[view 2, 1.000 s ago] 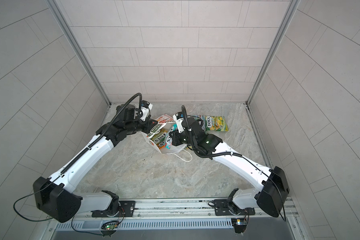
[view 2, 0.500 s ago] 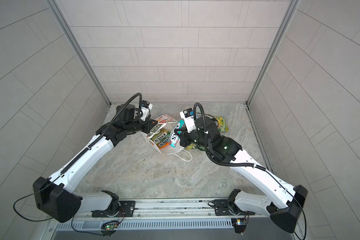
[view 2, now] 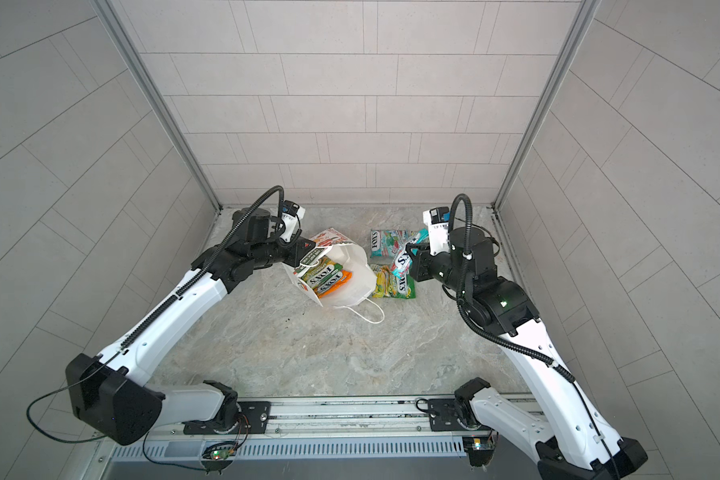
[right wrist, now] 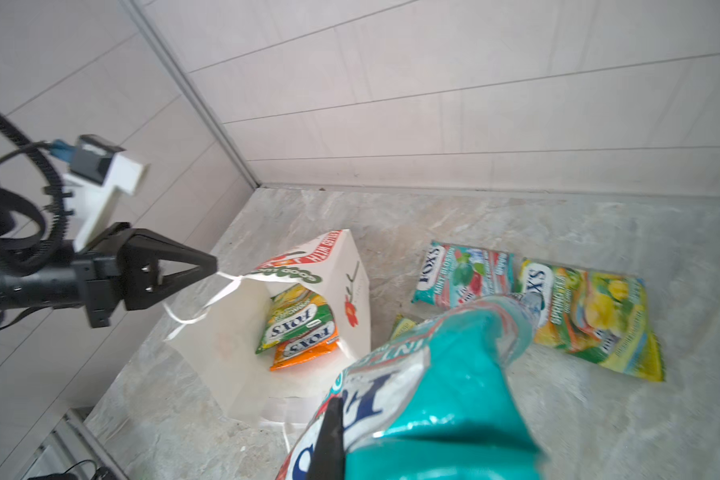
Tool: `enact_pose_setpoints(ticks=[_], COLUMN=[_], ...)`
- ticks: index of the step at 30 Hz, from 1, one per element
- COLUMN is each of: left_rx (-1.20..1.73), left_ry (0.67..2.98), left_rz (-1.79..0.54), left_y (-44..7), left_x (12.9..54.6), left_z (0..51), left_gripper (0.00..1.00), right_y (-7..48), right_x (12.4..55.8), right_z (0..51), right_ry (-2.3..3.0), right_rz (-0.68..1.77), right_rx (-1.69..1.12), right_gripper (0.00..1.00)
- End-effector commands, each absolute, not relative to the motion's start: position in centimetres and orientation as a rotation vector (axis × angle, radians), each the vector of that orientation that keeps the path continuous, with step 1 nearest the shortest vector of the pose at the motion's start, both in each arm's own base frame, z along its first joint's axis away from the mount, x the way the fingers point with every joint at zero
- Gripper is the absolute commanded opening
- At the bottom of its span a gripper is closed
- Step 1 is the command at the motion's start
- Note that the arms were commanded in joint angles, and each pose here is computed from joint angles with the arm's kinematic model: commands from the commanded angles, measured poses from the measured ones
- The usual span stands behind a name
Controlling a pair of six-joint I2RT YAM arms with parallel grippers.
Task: Take the snacks out of the paper bag
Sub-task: 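Carry the Mint Blossom packet beside the other packets and lower it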
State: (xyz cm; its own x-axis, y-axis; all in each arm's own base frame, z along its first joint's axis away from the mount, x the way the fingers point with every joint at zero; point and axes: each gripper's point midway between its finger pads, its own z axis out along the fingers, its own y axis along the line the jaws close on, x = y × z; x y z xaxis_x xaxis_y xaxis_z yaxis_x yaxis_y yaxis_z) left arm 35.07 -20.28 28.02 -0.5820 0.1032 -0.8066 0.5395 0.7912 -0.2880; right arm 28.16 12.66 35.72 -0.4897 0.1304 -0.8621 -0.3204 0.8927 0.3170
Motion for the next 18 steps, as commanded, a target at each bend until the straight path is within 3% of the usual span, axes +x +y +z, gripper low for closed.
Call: enact_pose_setpoints(ticks=[1,18], left_rx=[0.479,0.486], left_ry=[2.111,2.119], left_rz=[-0.630,-0.623], left_y=[-20.0,-20.0], left_x=[35.2,35.3], left_z=[29.1,28.8], left_gripper=[0.00,0.00], right_y=[10.3,2.3], right_x=[28.1,31.8], right_z=[35.0,23.9], right_ry=[2.061,2.427], right_rz=[0.471,0.209], right_rx=[-0.114,0.084], right_gripper=[0.00,0.00])
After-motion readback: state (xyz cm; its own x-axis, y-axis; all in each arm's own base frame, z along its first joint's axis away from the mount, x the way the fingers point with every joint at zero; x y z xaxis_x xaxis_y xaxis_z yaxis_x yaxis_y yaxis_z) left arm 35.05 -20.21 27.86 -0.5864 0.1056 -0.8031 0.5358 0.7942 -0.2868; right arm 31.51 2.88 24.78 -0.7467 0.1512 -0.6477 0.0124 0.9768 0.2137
